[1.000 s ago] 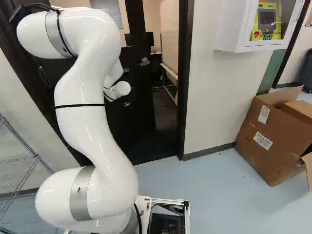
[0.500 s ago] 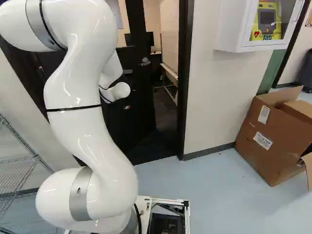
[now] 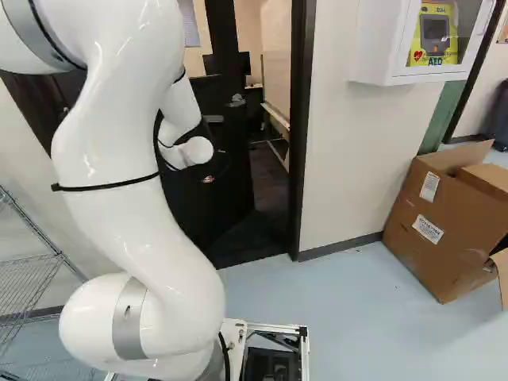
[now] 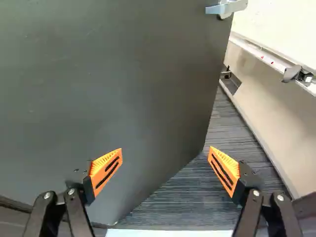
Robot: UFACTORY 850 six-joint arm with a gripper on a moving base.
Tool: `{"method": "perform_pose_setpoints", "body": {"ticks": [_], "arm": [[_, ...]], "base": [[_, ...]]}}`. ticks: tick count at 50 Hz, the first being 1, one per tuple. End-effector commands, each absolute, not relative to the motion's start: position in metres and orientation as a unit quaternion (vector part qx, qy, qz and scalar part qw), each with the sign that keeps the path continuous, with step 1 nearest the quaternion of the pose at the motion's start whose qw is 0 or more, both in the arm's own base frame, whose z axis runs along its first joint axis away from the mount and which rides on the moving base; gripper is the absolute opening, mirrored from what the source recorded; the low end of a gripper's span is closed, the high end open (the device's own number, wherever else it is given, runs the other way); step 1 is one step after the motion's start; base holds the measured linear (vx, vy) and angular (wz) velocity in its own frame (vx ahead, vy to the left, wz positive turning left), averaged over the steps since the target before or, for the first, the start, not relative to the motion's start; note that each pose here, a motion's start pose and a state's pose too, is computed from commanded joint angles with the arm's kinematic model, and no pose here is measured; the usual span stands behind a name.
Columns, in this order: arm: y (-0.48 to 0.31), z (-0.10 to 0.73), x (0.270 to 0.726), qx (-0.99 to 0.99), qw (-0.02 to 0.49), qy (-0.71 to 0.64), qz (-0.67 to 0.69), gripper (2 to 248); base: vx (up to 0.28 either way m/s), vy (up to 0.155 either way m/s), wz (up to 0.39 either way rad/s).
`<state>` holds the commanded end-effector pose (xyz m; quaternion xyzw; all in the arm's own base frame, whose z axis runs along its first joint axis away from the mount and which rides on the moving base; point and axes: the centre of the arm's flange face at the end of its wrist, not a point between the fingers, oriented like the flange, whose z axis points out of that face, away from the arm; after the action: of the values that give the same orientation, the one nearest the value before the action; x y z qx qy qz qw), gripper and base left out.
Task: Open the door and move inside
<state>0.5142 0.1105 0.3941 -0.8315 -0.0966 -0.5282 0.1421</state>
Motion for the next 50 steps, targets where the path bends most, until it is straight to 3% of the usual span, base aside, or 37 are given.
{"method": "perform_pose_setpoints", "body": {"ticks": [24,50], "arm": [[0.079,0.397,0.478,-0.839,0.124,-0.053,-0.528,247],[0.049,0.398,0.456,-0.832,0.042,-0.134,-0.538,247]], "base": [[0.000,0.000,0.000],[0.000,0.000,0.000]]}}
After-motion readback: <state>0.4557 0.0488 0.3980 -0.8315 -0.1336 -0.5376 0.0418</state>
